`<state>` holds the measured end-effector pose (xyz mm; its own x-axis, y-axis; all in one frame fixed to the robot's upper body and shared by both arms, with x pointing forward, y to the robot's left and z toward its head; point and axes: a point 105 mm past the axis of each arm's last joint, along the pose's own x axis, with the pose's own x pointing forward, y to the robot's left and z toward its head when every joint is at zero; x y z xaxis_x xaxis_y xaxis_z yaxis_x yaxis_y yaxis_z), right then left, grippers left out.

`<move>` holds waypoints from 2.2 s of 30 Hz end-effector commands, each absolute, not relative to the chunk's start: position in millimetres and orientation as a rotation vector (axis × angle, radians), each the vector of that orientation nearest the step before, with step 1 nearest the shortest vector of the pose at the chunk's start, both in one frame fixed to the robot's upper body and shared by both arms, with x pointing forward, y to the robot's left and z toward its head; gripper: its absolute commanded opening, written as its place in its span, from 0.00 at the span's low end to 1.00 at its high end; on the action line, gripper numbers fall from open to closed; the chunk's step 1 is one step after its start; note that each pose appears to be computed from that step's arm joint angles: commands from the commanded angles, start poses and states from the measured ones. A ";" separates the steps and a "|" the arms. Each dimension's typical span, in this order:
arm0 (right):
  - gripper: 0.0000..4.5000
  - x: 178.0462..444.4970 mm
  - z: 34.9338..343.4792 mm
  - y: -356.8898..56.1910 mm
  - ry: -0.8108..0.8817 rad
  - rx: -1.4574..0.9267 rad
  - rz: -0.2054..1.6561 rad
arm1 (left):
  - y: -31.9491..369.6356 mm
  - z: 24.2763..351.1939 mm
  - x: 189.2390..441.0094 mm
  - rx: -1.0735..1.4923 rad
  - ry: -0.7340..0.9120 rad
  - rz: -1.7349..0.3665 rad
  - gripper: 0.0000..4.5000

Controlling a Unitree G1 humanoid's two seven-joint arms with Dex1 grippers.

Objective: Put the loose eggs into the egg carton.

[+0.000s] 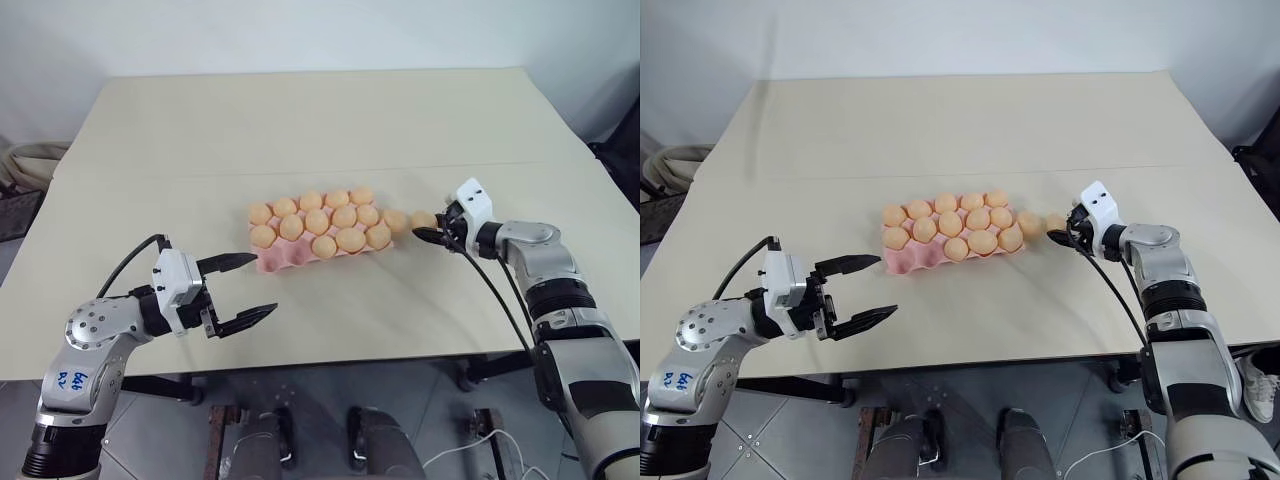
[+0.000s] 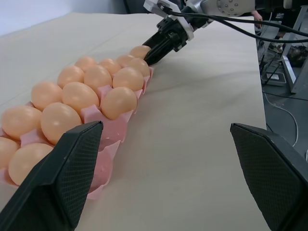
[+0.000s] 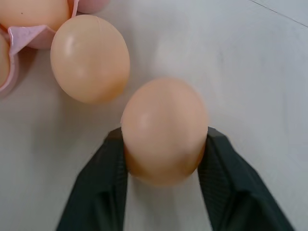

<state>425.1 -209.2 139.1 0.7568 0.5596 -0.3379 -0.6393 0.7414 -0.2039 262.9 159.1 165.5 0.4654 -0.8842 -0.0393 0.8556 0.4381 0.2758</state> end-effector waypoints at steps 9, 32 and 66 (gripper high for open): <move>0.33 385.5 217.3 -134.3 0.022 -0.285 0.991 | 197.8 164.5 262.0 0.228 -0.120 -0.885 1.00; 0.86 353.0 195.7 6.2 0.076 -0.307 1.262 | 204.5 162.0 256.0 0.235 -0.104 -0.805 1.00; 0.99 252.3 171.6 -268.3 -0.098 -0.362 0.660 | 180.1 165.6 292.5 0.284 -0.117 -1.006 1.00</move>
<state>254.0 -266.3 153.9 0.7850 0.6160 -0.0659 -0.6038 0.7369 -0.3038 291.9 183.4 157.7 0.5479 -0.8351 -0.0494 0.8163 0.5208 0.2497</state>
